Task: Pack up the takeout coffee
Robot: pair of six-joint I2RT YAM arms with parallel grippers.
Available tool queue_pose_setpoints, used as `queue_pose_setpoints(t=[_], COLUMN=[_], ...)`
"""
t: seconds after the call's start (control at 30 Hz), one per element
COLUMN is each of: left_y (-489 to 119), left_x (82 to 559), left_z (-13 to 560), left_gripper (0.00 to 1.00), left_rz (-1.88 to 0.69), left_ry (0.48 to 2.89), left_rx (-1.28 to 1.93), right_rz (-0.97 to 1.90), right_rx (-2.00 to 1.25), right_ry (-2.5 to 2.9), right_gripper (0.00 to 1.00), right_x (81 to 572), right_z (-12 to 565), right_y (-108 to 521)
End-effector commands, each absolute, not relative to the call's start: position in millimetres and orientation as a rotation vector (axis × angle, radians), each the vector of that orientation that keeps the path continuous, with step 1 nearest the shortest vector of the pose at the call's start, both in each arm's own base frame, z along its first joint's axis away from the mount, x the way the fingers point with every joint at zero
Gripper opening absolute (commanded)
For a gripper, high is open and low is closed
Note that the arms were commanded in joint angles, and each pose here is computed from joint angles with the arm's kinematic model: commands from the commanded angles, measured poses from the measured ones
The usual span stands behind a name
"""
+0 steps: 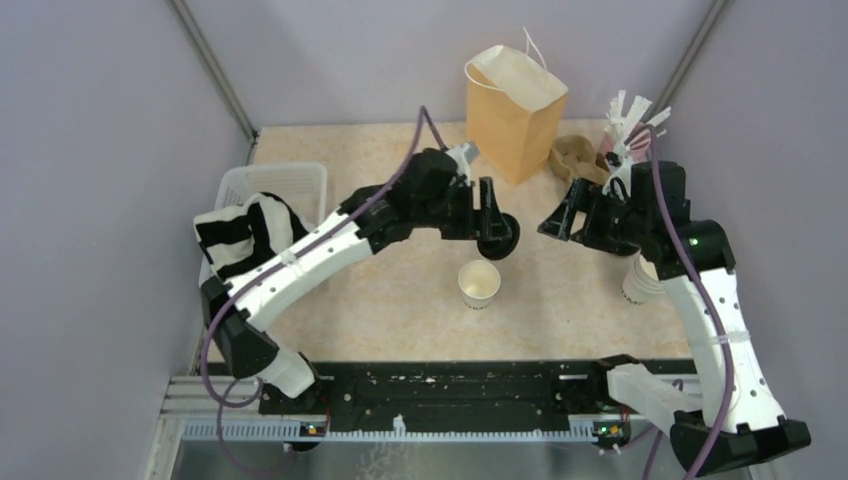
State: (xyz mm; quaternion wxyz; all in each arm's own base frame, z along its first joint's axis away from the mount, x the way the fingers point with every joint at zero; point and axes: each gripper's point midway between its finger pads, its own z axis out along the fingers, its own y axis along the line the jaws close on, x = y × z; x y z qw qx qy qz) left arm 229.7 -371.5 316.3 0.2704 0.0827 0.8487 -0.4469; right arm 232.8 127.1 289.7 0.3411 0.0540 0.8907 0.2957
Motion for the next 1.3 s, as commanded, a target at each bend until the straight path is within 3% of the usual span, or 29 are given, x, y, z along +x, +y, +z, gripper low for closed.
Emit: queue_pose_setpoints(t=[0.0, 0.43, 1.27], left_y=[-363, -370, -373], left_x=[233, 220, 223], left_z=[258, 200, 158], left_gripper=[0.66, 0.67, 0.73], left_rz=[-0.759, -0.341, -0.257], left_ry=[2.418, 2.457, 2.502], left_rx=[0.415, 0.653, 0.725], right_rz=[0.475, 0.517, 0.59], right_rx=[0.103, 0.129, 0.112], right_ry=[2.334, 2.335, 2.329], right_gripper=[0.81, 0.81, 0.81], right_x=[210, 199, 199], right_z=[286, 271, 268], right_y=[84, 87, 97])
